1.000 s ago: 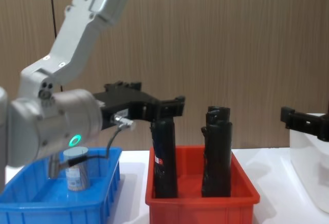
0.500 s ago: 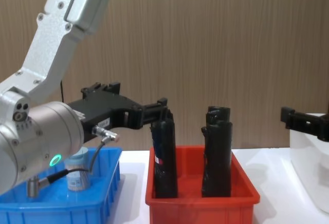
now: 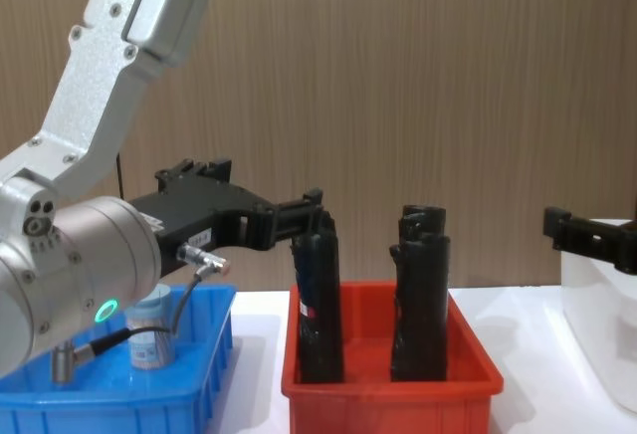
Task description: Pick the cotton swabs from the blue box and place them into the white box.
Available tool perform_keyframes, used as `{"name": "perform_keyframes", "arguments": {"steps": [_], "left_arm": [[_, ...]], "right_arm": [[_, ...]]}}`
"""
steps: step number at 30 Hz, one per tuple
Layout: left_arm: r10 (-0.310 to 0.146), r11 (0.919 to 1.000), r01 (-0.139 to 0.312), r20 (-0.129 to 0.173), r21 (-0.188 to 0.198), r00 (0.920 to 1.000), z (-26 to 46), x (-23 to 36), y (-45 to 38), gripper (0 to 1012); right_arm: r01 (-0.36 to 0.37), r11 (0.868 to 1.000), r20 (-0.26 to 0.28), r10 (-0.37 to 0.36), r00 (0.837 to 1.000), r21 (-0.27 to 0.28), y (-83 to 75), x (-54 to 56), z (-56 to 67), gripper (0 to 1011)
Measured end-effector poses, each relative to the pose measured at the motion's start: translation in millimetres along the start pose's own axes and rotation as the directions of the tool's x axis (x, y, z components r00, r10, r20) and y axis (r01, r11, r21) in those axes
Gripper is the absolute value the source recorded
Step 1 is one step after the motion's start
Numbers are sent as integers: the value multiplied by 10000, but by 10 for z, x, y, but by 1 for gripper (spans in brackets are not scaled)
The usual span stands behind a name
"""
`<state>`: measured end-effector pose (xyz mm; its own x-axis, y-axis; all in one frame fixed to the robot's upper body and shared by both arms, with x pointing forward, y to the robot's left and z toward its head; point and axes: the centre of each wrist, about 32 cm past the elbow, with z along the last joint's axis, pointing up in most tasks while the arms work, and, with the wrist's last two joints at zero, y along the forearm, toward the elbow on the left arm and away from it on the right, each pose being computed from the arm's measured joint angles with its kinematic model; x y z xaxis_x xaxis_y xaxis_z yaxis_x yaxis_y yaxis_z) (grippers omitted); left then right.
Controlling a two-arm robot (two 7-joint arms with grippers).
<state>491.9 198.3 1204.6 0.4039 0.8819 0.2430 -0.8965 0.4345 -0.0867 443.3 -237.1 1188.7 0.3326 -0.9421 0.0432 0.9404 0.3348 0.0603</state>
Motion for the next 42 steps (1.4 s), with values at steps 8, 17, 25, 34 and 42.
{"name": "perform_keyframes", "arguments": {"steps": [8,17,25,34,42], "left_arm": [[1,10000,-1,-5,2,10000,0,0,0,1004],[1,10000,-1,-5,9,10000,-2,1,0,1004],[0,10000,0,-7,9,10000,-2,0,0,1004],[0,10000,0,-6,9,10000,-2,1,0,1004],[0,10000,0,-6,9,10000,-2,1,0,1004]], "right_arm": [[0,10000,0,0,10000,0,0,0,0,1002],[0,10000,0,0,10000,0,0,0,0,1002],[0,10000,0,0,10000,0,0,0,0,1002],[0,10000,0,0,10000,0,0,0,0,1002],[-4,10000,1,4,10000,1,0,0,0,1002]]}}
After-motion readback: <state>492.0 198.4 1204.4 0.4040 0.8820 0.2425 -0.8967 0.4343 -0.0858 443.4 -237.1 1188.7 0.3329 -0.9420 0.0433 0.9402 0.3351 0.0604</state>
